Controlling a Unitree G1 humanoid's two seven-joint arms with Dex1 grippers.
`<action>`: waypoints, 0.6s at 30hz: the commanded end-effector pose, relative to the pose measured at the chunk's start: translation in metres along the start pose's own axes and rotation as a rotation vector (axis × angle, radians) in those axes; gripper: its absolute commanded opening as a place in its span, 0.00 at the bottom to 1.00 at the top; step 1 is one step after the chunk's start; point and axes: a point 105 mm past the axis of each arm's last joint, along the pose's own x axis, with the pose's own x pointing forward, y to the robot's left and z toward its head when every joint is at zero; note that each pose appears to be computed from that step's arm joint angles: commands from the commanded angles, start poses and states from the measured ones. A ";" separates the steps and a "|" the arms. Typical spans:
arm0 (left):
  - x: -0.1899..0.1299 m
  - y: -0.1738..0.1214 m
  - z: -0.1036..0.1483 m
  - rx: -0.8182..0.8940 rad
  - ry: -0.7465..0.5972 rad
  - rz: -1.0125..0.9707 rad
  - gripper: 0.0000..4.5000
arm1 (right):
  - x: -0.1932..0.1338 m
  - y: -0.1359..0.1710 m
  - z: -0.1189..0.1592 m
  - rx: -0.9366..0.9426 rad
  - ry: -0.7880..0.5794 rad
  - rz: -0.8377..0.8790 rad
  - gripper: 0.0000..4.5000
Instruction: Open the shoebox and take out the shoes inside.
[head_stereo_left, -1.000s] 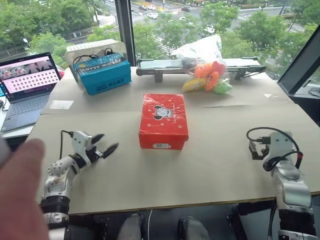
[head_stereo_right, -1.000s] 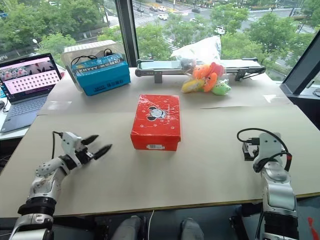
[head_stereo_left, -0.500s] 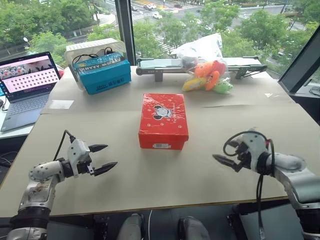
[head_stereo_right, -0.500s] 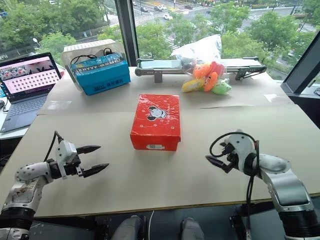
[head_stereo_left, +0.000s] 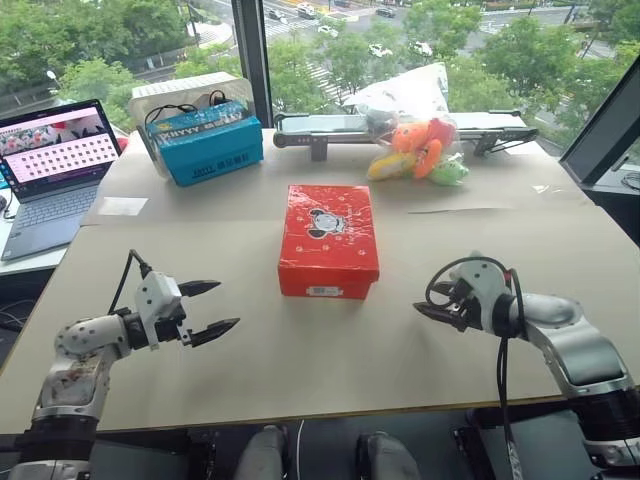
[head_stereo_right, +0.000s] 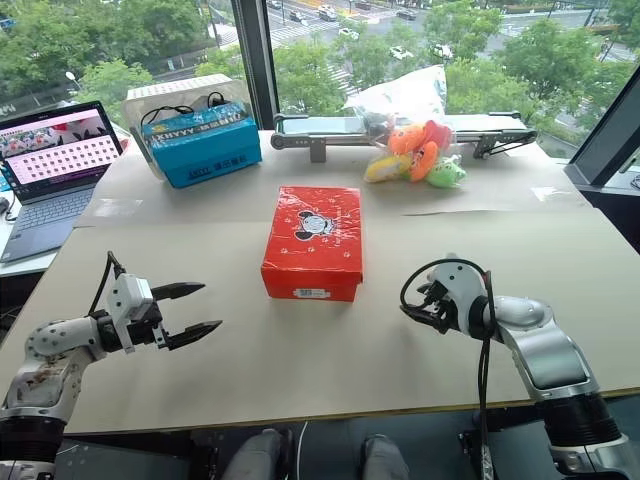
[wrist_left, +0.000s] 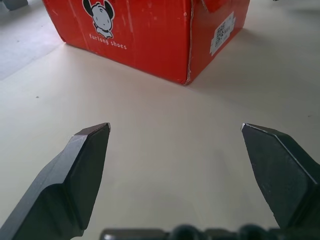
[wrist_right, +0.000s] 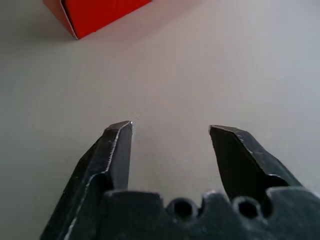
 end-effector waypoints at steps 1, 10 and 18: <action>-0.004 0.005 0.011 0.048 -0.019 0.020 1.00 | 0.009 0.000 0.017 -0.040 -0.058 0.010 0.34; -0.003 0.005 0.011 0.055 -0.012 0.010 1.00 | 0.046 -0.018 0.038 -0.091 -0.076 0.028 0.02; -0.002 0.006 0.011 0.064 -0.007 0.012 1.00 | 0.066 -0.012 0.061 -0.137 -0.123 0.128 0.02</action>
